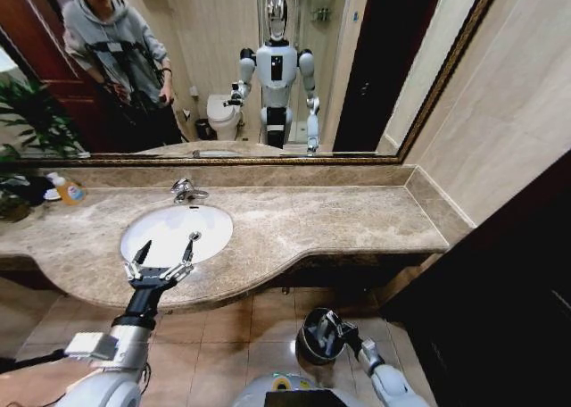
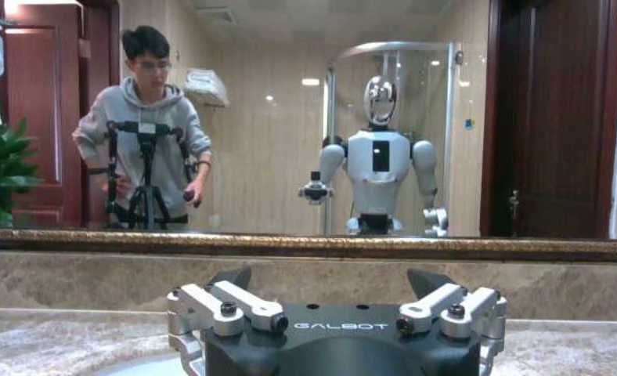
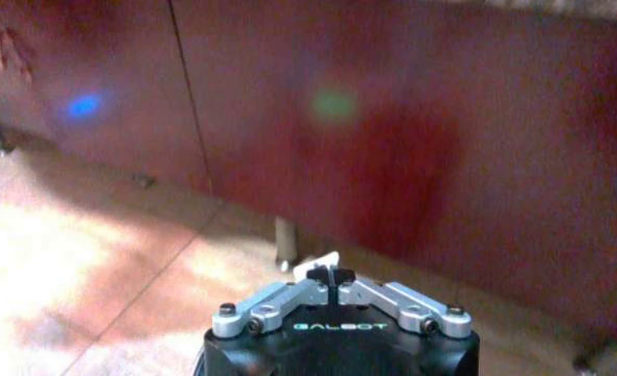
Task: Pick up the trash from the sink and place it in the trash bin.
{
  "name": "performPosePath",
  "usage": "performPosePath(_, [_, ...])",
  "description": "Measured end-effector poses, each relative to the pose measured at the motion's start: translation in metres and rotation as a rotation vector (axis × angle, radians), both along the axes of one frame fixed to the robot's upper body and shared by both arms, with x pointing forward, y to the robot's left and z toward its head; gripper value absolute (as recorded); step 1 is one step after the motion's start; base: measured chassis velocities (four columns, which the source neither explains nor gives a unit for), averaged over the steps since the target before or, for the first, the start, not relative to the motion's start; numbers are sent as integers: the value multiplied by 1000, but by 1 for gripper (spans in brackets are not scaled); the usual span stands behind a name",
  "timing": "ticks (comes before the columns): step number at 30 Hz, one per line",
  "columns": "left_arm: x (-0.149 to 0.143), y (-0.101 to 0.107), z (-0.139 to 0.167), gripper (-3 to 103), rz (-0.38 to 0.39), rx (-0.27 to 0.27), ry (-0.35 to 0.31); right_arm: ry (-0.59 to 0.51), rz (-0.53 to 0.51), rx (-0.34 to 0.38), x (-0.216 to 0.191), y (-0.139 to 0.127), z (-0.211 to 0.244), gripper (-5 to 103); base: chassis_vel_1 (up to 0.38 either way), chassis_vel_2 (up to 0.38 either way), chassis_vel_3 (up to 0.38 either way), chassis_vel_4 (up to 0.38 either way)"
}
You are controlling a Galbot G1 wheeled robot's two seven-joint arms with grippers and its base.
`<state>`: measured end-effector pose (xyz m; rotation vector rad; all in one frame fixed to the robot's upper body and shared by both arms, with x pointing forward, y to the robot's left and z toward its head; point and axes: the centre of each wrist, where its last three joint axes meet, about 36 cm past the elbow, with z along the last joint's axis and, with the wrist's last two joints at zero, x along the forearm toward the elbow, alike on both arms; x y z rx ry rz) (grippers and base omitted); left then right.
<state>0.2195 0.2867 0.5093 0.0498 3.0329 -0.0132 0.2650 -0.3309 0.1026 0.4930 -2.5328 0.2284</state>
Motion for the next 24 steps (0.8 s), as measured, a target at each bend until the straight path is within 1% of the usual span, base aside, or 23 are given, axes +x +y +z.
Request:
performPosePath(2, [0, 0, 0, 100, 0, 0, 0, 15, 2, -8, -3, 1, -2, -1, 0, 0, 0, 0])
performPosePath(3, [0, 0, 0, 100, 0, 0, 0, 24, -1, -12, -7, 2, -5, 5, 0, 0, 0, 0])
performPosePath(4, [0, 0, 0, 100, 0, 0, 0, 24, -1, -12, -7, 2, -5, 5, 0, 0, 0, 0])
performPosePath(7, [0, 0, 0, 100, 0, 0, 0, 37, -13, -11, -17, 5, -11, 21, 0, 0, 0, 0])
performPosePath(8, [0, 0, 0, 100, 0, 0, 0, 37, -13, -11, -17, 5, -11, 21, 0, 0, 0, 0])
performPosePath(11, [0, 0, 0, 100, 0, 0, 0, 32, -16, -5, -17, 9, -12, 37, 0, 0, 0, 0])
performPosePath(12, [0, 0, 0, 100, 0, 0, 0, 32, -16, -5, -17, 9, -12, 37, 0, 0, 0, 0])
performPosePath(14, [0, 0, 0, 100, 0, 0, 0, 3, -19, 0, -13, 7, -4, 48, 0, 0, 0, 0])
performPosePath(15, [0, 0, 0, 100, 0, 0, 0, 3, -19, 0, -13, 7, -4, 48, 0, 0, 0, 0])
performPosePath(16, [0, 0, 0, 100, 0, 0, 0, -22, -27, 1, -12, 4, 3, 54, 0, 0, 0, 0])
performPosePath(18, [0, 0, 0, 100, 0, 0, 0, -38, -31, 1, -11, 2, 8, 54, 0, 0, 0, 0])
performPosePath(19, [0, 0, 0, 100, 0, 0, 0, -77, -37, 1, -11, -3, 20, 65, 0, 0, 0, 0])
performPosePath(20, [0, 0, 0, 100, 0, 0, 0, -120, -46, 0, -12, -6, 30, 65, 0, 0, 0, 0])
performPosePath(21, [0, 0, 0, 100, 0, 0, 0, -185, -65, -3, -14, -10, 42, 70, 0, 0, 0, 0])
performPosePath(22, [0, 0, 0, 100, 0, 0, 0, -185, -65, -3, -14, -10, 42, 70, 0, 0, 0, 0])
performPosePath(23, [0, 0, 0, 100, 0, 0, 0, -233, -89, -5, -17, -13, 51, 75, 0, 0, 0, 0])
performPosePath(24, [0, 0, 0, 100, 0, 0, 0, -269, -119, -6, -23, -17, 63, 86, 0, 0, 0, 0])
